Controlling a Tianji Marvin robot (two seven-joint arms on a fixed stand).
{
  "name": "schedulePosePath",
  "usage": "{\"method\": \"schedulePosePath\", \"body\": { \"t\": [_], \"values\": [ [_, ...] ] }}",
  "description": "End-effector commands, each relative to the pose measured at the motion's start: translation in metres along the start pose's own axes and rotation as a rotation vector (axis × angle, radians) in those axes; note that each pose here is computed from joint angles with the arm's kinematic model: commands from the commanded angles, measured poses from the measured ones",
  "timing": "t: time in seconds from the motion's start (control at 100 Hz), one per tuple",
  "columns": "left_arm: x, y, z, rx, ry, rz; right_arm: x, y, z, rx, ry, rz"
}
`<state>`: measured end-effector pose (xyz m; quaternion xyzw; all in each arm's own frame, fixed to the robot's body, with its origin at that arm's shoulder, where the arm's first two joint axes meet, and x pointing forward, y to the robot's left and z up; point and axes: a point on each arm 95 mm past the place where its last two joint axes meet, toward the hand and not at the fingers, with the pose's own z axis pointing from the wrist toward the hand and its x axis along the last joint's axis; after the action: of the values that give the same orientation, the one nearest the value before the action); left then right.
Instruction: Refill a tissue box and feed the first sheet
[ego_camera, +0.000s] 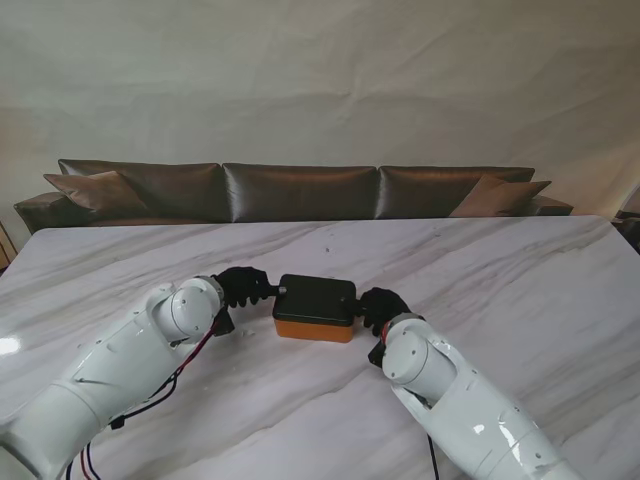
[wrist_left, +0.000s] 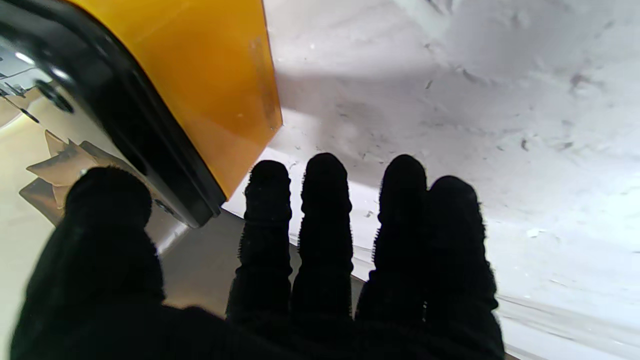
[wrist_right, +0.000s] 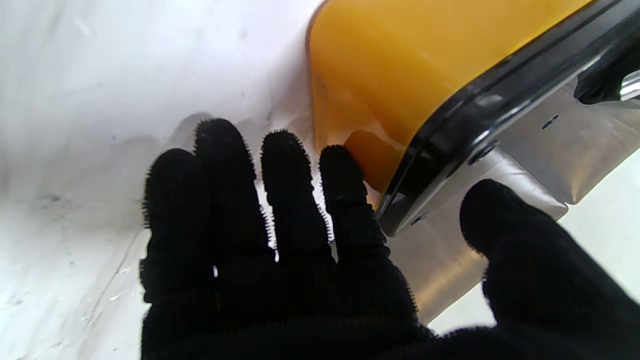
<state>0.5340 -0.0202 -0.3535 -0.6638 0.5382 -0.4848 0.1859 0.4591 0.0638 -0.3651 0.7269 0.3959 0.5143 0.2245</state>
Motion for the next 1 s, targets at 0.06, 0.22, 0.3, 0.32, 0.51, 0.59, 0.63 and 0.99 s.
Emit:
{"method": "schedulePosePath", "body": {
  "t": [0.06,0.22,0.3,0.32,0.51,0.59,0.63,0.99],
  "values": [
    [0.004,-0.009,0.008,0.008,0.015,-0.011,0.000,-0.002,0.000,0.019,-0.006,-0.003],
    [0.003,-0.014,0.018,0.018,0.019,-0.023,-0.001,-0.002,0.000,0.019,-0.008,-0.005],
    [0.003,-0.015,0.023,0.019,0.025,-0.035,-0.001,-0.002,0.000,0.019,-0.009,-0.005],
    [0.003,-0.015,0.024,0.019,0.028,-0.040,-0.001,-0.002,0.001,0.019,-0.009,-0.005],
    [0.006,-0.016,0.031,0.015,0.043,-0.051,-0.002,-0.003,0.002,0.024,-0.013,-0.002],
    [0.011,-0.016,0.030,0.008,0.051,-0.052,-0.001,-0.004,0.003,0.025,-0.012,-0.001],
    [0.014,-0.015,0.029,0.005,0.053,-0.051,-0.001,-0.004,0.003,0.026,-0.012,-0.001],
    [0.017,-0.005,0.032,-0.029,0.049,-0.045,0.000,-0.004,0.004,0.028,-0.008,-0.004]
  ]
}}
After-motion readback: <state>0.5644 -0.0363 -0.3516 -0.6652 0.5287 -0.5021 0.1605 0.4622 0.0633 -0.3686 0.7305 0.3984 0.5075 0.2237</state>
